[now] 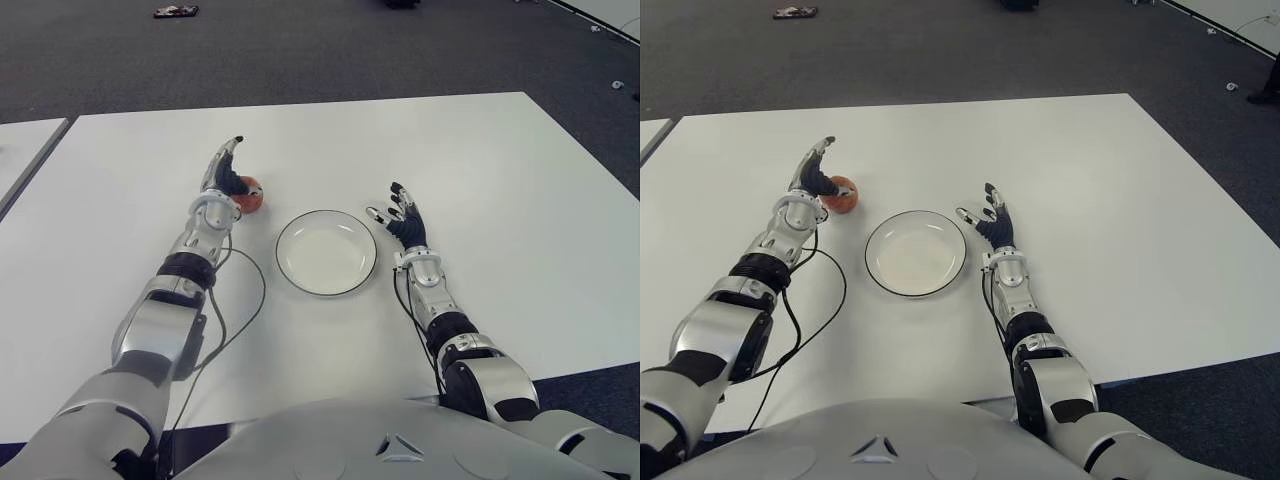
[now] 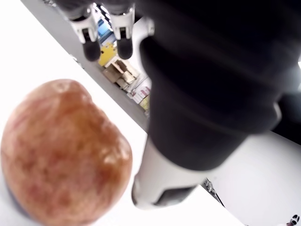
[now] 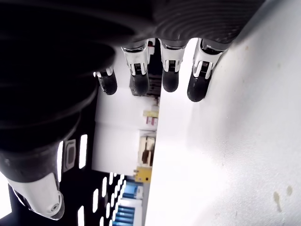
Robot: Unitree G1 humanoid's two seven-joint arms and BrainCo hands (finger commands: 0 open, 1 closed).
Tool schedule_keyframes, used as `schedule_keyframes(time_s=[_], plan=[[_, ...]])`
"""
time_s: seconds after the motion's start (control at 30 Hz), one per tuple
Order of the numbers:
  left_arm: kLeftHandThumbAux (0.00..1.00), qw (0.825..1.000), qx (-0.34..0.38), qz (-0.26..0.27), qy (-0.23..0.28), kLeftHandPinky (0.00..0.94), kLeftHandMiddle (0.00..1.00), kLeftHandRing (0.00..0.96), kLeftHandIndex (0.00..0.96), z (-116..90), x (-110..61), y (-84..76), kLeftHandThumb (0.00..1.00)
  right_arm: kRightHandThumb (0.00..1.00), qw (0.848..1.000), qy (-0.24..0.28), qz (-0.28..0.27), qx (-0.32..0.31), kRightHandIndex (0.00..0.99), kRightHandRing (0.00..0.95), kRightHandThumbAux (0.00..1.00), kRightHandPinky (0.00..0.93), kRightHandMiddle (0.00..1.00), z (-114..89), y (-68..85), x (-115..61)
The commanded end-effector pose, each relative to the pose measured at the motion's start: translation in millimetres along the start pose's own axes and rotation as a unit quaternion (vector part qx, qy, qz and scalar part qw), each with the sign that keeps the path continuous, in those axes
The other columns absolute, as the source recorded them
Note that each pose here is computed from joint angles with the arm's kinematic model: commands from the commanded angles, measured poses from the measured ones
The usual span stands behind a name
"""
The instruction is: Put the apples into the plate.
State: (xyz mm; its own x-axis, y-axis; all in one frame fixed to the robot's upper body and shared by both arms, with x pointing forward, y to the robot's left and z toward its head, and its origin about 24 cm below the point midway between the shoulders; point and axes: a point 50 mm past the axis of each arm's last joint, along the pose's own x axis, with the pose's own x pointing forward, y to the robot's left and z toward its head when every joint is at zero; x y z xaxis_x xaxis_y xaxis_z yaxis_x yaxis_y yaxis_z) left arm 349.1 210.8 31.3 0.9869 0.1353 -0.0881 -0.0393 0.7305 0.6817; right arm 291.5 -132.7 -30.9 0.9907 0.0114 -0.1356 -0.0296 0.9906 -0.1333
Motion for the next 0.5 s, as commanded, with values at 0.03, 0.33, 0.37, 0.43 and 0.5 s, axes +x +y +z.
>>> schedule_keyframes(time_s=[0.03, 0.33, 0.37, 0.43, 0.5], plan=[[0.387, 1.0, -0.012, -0.015, 0.024, 0.0, 0.0, 0.0, 0.0, -2.1, 2.5, -3.3, 0.0, 0.149, 0.998, 0.067, 0.013, -0.001, 0.0, 0.005, 0.68, 0.042, 0.0, -26.0, 4.5, -13.8], [0.366, 0.999, -0.008, -0.021, 0.031, 0.0, 0.0, 0.0, 0.0, -4.2, 3.3, -3.5, 0.0, 0.152, 0.997, 0.071, 0.012, -0.004, 0.0, 0.007, 0.68, 0.047, 0.0, -26.8, 4.3, -13.8], [0.364, 0.999, -0.008, -0.022, 0.032, 0.0, 0.0, 0.0, 0.0, -4.4, 3.4, -3.5, 0.0, 0.151, 0.997, 0.071, 0.012, -0.004, 0.0, 0.006, 0.682, 0.046, 0.0, -26.8, 4.3, -13.8], [0.361, 0.999, -0.006, -0.024, 0.035, 0.0, 0.0, 0.0, 0.0, -5.0, 3.5, -3.5, 0.0, 0.151, 0.997, 0.071, 0.012, -0.004, 0.0, 0.006, 0.684, 0.046, 0.0, -26.9, 4.5, -13.8], [0.358, 0.999, -0.001, -0.026, 0.037, 0.0, 0.0, 0.0, 0.0, -5.8, 3.6, -3.5, 0.0, 0.15, 0.997, 0.071, 0.012, -0.003, 0.0, 0.006, 0.686, 0.045, 0.0, -26.6, 5.0, -13.6]])
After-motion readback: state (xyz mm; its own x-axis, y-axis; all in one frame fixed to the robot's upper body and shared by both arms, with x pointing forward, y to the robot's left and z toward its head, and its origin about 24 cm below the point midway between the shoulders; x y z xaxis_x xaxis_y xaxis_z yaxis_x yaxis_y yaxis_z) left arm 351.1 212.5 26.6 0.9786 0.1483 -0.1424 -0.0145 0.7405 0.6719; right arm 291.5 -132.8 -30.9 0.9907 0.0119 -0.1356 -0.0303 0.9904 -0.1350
